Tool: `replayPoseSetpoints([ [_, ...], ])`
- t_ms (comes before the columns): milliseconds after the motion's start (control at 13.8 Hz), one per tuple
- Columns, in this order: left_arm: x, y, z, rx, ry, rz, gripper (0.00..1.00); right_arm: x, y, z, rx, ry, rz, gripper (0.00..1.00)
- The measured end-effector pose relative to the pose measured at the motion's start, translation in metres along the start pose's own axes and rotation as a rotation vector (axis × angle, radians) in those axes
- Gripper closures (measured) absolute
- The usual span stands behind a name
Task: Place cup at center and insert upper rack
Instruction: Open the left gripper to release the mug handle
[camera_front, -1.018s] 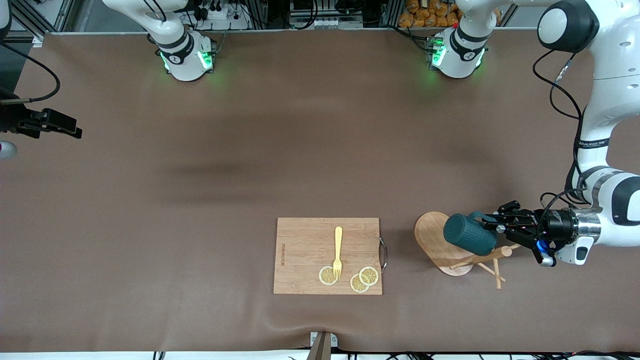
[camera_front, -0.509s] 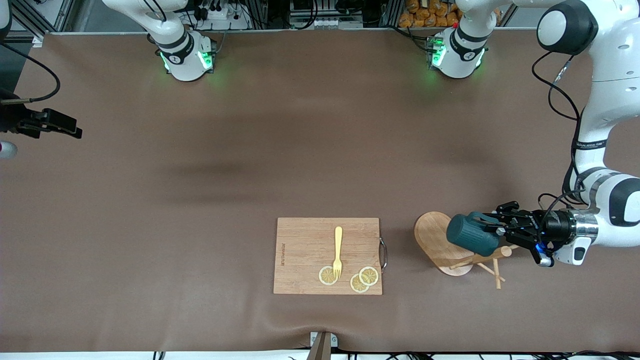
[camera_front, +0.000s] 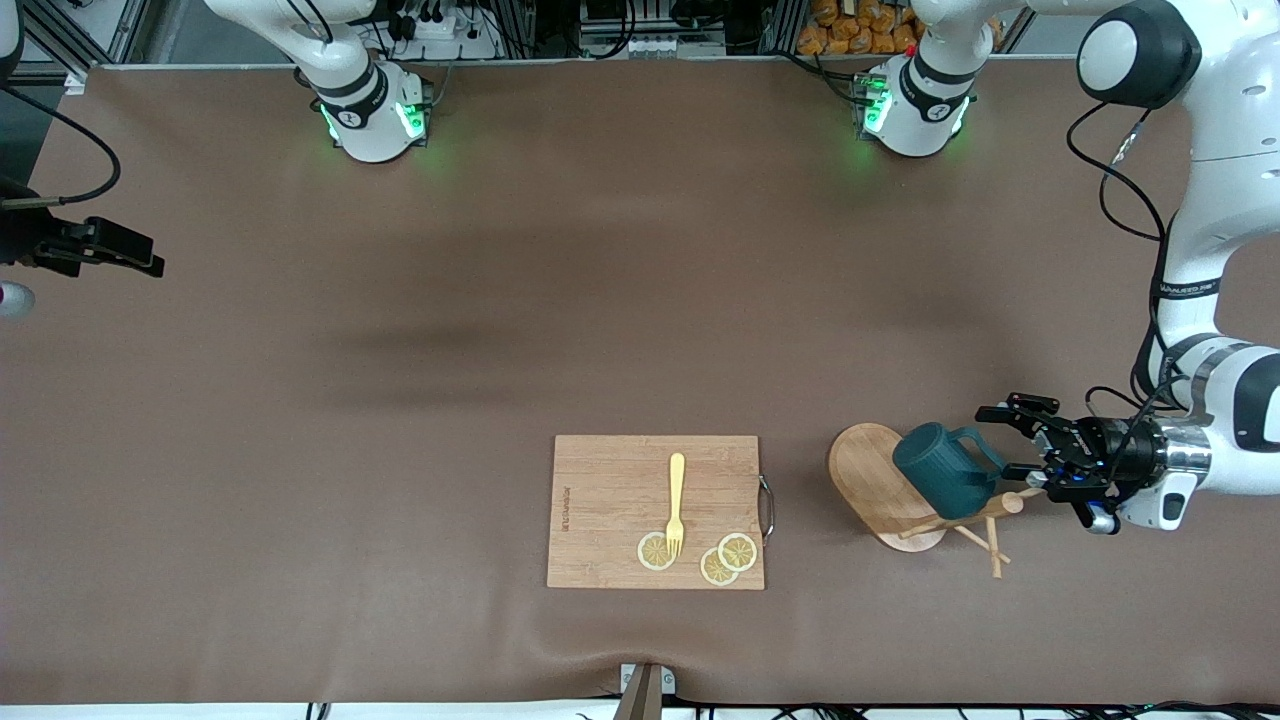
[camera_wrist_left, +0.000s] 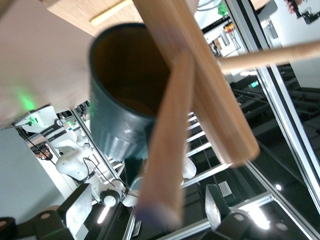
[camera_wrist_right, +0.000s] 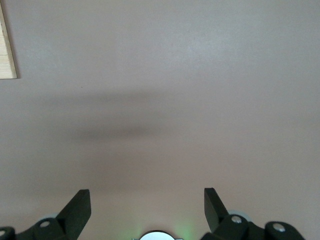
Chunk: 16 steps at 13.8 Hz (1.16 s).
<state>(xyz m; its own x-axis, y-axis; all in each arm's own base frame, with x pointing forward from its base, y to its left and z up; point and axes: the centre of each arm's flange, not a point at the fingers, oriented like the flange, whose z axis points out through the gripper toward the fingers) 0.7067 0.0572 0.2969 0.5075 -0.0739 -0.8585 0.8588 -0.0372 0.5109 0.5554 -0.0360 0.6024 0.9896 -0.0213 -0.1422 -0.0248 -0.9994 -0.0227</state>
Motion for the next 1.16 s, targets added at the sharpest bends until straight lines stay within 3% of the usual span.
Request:
replayPoseSetpoints([
  [291,-0.026,0.015,-0.009,0.003,0.000,0.029,0.00,0.000,0.000,0.000,0.000,0.000,0.000,0.00],
  [1164,-0.157,0.076,-0.005,0.053,0.059,0.093,0.00,0.001,0.002,-0.001,-0.009,0.008,0.003,0.00],
])
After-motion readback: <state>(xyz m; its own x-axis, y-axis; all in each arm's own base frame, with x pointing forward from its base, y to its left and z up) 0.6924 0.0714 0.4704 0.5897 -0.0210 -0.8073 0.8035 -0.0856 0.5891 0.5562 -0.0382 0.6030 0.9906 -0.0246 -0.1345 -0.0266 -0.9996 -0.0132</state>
